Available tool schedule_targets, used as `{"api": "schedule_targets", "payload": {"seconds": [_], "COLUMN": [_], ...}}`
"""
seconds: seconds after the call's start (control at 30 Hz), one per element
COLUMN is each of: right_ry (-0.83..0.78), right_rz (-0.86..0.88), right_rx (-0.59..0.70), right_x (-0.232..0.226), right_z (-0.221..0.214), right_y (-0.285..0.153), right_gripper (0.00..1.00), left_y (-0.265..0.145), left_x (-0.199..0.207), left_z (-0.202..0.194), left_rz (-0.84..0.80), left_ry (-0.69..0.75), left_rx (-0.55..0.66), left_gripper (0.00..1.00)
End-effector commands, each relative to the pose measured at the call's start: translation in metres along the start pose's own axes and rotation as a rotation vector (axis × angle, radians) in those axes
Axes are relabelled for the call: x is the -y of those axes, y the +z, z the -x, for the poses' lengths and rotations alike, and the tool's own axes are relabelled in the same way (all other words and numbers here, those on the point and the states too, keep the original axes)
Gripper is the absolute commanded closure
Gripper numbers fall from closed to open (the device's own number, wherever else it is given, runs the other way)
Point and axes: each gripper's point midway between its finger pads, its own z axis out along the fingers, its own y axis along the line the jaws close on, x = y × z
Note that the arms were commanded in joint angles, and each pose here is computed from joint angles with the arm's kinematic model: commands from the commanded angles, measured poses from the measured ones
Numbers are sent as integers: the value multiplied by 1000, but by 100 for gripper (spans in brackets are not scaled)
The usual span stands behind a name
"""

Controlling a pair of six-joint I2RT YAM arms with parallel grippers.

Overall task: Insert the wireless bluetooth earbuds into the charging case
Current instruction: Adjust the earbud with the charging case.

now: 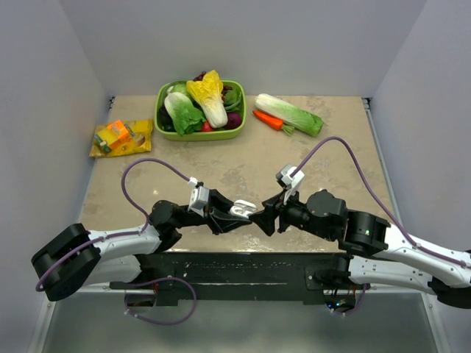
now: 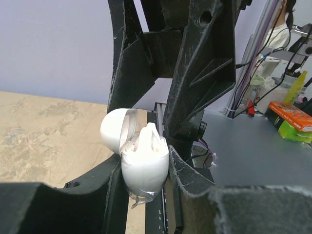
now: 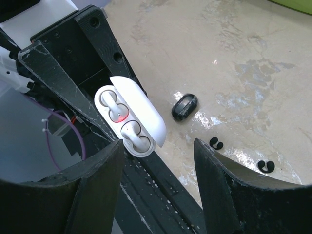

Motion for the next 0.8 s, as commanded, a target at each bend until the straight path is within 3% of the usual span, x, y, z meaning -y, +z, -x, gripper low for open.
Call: {"api": "schedule_targets", "payload": {"seconds": [0.0, 0.77], "right_ry": [16, 25], "right_rz": [-19, -80], "right_rx": [41, 23], "right_x": [2, 11], "right_z": [8, 6], "right_y": [-1, 5], "right_gripper": [38, 37], "left_y": [-15, -15], "left_x": [62, 68], "left_z": [117, 117], "left_rz": [-199, -233], "left_ry": [387, 380], "left_rx": [472, 468], "left_gripper": [100, 100]}}
